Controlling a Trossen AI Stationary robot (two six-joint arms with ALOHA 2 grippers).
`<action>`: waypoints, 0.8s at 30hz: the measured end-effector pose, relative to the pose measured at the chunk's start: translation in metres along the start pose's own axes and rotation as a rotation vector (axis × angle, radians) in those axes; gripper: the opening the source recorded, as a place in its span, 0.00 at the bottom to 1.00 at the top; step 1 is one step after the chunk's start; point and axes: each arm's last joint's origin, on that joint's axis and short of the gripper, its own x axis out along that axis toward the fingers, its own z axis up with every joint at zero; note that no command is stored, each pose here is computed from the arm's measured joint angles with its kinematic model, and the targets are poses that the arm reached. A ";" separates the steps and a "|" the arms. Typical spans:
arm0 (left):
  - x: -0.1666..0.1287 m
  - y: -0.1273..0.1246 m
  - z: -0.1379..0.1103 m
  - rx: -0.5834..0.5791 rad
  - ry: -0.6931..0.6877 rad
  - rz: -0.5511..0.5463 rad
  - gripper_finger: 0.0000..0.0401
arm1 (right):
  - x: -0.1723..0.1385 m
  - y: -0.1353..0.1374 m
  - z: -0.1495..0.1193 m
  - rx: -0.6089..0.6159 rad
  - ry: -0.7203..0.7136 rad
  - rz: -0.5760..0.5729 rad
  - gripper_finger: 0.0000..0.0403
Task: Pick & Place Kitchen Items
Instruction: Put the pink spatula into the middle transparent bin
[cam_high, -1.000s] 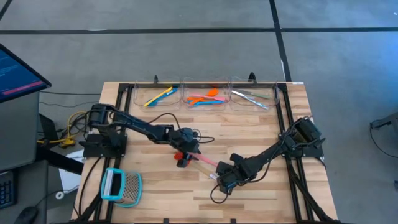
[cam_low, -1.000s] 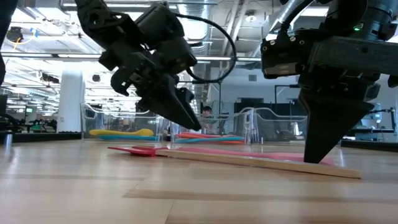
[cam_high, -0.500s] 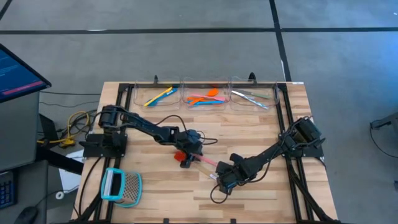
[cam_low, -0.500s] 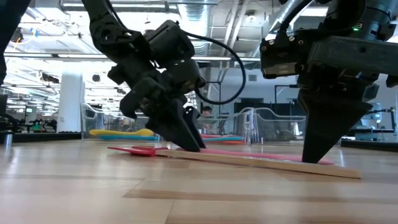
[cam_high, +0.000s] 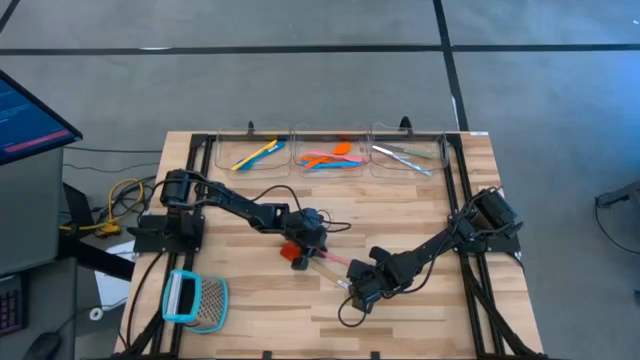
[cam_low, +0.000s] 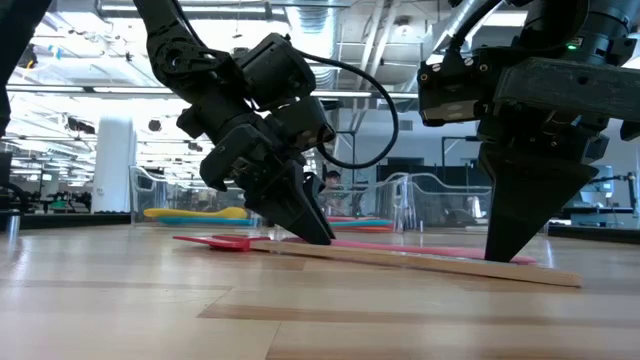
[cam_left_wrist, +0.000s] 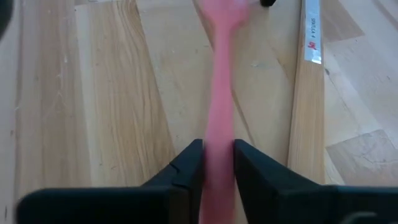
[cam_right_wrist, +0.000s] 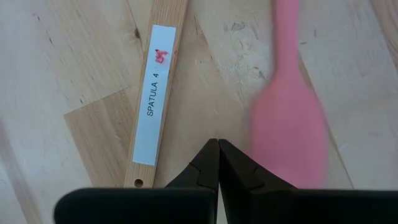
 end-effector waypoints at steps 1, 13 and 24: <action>0.000 0.000 0.000 -0.002 0.000 -0.002 0.15 | 0.000 0.000 0.000 0.000 0.000 0.000 0.00; 0.000 -0.001 -0.001 -0.037 0.000 -0.013 0.02 | -0.002 0.000 0.001 0.000 -0.008 0.003 0.00; -0.020 -0.008 0.015 0.010 -0.056 -0.020 0.00 | -0.022 -0.004 0.006 -0.005 -0.065 0.008 0.00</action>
